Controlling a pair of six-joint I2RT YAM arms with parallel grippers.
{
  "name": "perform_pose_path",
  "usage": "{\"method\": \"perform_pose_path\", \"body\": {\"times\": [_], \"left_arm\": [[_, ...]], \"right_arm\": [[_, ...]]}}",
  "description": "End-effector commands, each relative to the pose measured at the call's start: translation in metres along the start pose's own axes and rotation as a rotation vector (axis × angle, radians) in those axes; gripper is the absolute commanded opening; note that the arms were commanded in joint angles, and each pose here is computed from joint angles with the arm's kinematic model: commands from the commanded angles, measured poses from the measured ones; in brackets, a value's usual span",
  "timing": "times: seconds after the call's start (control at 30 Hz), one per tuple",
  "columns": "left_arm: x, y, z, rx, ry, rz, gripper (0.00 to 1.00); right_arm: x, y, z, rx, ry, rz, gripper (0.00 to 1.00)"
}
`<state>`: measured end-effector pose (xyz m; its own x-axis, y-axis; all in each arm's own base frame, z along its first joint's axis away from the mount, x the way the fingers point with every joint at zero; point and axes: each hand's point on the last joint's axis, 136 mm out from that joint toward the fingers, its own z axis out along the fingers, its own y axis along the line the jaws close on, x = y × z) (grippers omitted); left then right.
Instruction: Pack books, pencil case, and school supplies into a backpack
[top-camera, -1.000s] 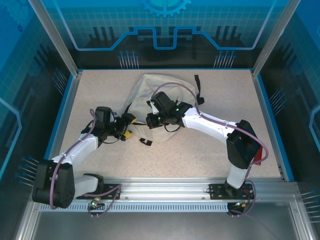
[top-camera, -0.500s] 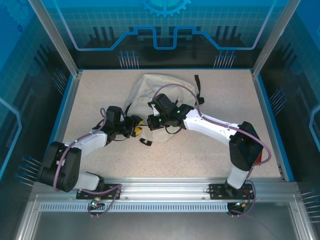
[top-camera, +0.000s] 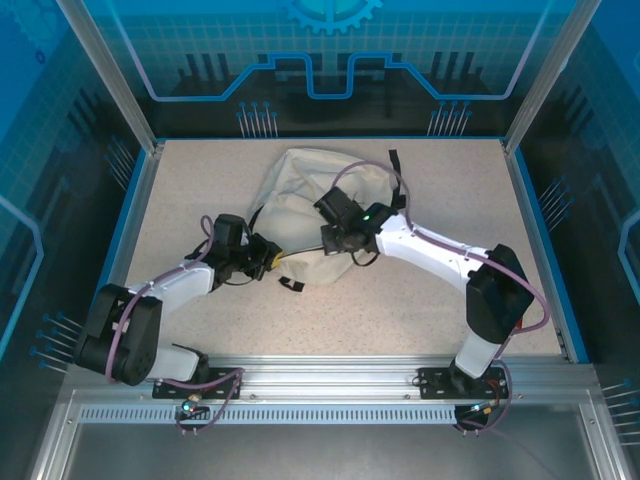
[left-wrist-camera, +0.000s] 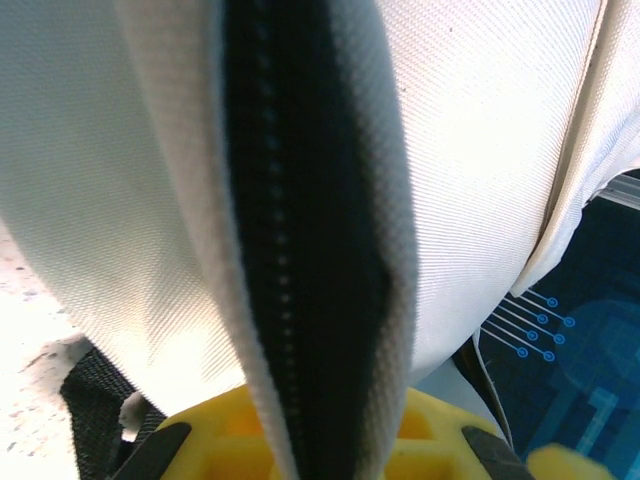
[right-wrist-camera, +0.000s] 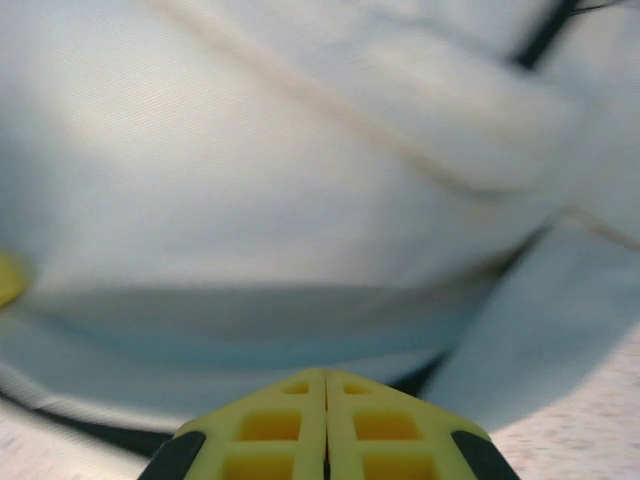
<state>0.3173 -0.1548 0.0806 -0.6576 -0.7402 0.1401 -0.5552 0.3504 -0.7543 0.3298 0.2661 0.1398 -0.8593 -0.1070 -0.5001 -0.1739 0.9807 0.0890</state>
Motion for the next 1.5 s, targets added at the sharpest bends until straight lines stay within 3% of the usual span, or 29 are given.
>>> {"method": "perform_pose_path", "body": {"times": [0.0, 0.17, 0.27, 0.57, 0.63, 0.83, 0.93, 1.07, 1.37, 1.47], "left_arm": [[-0.015, 0.028, -0.013, -0.099, -0.082, 0.014, 0.00], [-0.021, 0.028, -0.024, -0.102, -0.096, 0.035, 0.00], [-0.024, 0.026, -0.027, -0.104, -0.089, 0.050, 0.00], [-0.060, 0.015, -0.051, -0.167, -0.135, 0.151, 0.00], [-0.066, 0.015, -0.056, -0.175, -0.150, 0.152, 0.07], [-0.052, 0.012, -0.059, -0.125, -0.102, 0.110, 0.47], [-0.036, 0.012, -0.059, -0.087, -0.059, 0.082, 0.60], [-0.012, 0.006, -0.053, -0.043, 0.006, 0.075, 0.70], [0.017, 0.000, -0.024, -0.026, 0.084, 0.079, 0.71], [0.019, 0.008, -0.015, -0.048, 0.088, 0.069, 0.62]], "right_arm": [[-0.010, -0.060, -0.002, 0.167, -0.006, 0.064, 0.00], [-0.022, -0.081, 0.009, 0.202, -0.006, 0.084, 0.00], [-0.027, -0.072, 0.014, 0.149, -0.001, 0.061, 0.00], [0.005, 0.053, 0.007, -0.410, 0.086, -0.137, 0.00], [0.012, 0.072, 0.006, -0.483, 0.104, -0.138, 0.00], [0.026, 0.105, 0.014, -0.579, 0.151, -0.136, 0.00], [0.030, 0.110, 0.019, -0.591, 0.167, -0.129, 0.00], [0.034, 0.111, 0.023, -0.592, 0.181, -0.121, 0.00], [0.060, 0.114, 0.036, -0.600, 0.241, -0.097, 0.00], [0.062, 0.112, 0.039, -0.583, 0.244, -0.089, 0.00]]}}
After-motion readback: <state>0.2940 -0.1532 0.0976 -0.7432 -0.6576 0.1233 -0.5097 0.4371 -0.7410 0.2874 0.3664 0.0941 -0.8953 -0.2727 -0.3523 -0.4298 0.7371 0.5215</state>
